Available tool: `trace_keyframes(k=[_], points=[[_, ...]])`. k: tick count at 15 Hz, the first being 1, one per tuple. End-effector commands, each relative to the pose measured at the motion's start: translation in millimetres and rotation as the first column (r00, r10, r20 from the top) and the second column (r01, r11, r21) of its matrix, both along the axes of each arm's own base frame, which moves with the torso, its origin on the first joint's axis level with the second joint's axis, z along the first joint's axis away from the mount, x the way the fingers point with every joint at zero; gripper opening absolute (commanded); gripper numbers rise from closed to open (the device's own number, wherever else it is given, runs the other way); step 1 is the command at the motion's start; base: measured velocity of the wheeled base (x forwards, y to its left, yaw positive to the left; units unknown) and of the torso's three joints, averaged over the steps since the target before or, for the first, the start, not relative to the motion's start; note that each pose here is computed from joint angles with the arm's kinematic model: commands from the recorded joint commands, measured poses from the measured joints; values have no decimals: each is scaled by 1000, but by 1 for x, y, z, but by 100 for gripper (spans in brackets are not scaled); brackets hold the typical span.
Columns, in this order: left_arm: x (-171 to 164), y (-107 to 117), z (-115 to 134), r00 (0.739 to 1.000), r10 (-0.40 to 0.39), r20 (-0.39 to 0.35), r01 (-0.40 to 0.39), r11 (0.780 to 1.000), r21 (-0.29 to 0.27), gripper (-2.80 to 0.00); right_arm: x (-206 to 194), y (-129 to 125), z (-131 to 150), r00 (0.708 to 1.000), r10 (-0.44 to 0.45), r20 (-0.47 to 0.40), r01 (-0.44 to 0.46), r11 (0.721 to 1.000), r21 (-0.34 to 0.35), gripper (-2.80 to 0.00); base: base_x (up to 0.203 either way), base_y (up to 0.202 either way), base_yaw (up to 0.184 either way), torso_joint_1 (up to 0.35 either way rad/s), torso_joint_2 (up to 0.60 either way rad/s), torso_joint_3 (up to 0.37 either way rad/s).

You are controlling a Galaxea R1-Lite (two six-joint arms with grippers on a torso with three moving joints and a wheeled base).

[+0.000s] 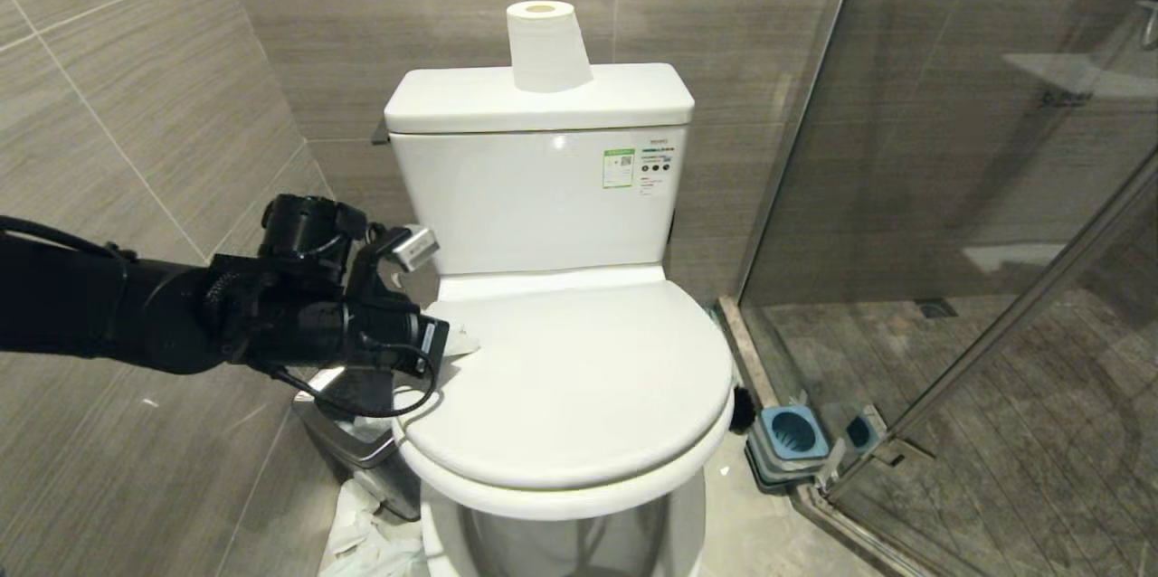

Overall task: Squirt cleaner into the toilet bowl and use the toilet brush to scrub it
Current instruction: Close the toilet lid

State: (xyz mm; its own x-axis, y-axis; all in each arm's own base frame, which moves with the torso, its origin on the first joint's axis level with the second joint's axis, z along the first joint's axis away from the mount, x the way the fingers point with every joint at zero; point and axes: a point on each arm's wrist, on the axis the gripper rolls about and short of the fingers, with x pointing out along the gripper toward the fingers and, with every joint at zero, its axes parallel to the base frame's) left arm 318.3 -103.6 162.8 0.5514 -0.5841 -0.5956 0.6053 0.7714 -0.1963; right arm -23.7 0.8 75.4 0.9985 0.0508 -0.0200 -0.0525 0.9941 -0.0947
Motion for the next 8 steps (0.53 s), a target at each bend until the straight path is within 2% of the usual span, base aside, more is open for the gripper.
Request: trace_keyframes(k=[1,4,6,8], points=[[4,-1,-34,994,9,-113,-5,999,38,-280,0,0,0,1000,1,-1,-1,1000,-1,-280,0,0,0,0,0,0],[6,2,-61,981,33,-192,-22,998,60,-280,0,0,0,1000,1,-1,-1,1000,0,-280,0,0,0,0,0,0],[12,4,-75,980,54,-190,-41,997,71,-280,0,0,0,1000,1,-1,-1,1000,-1,-280,0,0,0,0,0,0],[16,5,-95,984,84,-155,-71,994,87,-280,0,0,0,1000,1,-1,-1,1000,-1,-280,0,0,0,0,0,0]])
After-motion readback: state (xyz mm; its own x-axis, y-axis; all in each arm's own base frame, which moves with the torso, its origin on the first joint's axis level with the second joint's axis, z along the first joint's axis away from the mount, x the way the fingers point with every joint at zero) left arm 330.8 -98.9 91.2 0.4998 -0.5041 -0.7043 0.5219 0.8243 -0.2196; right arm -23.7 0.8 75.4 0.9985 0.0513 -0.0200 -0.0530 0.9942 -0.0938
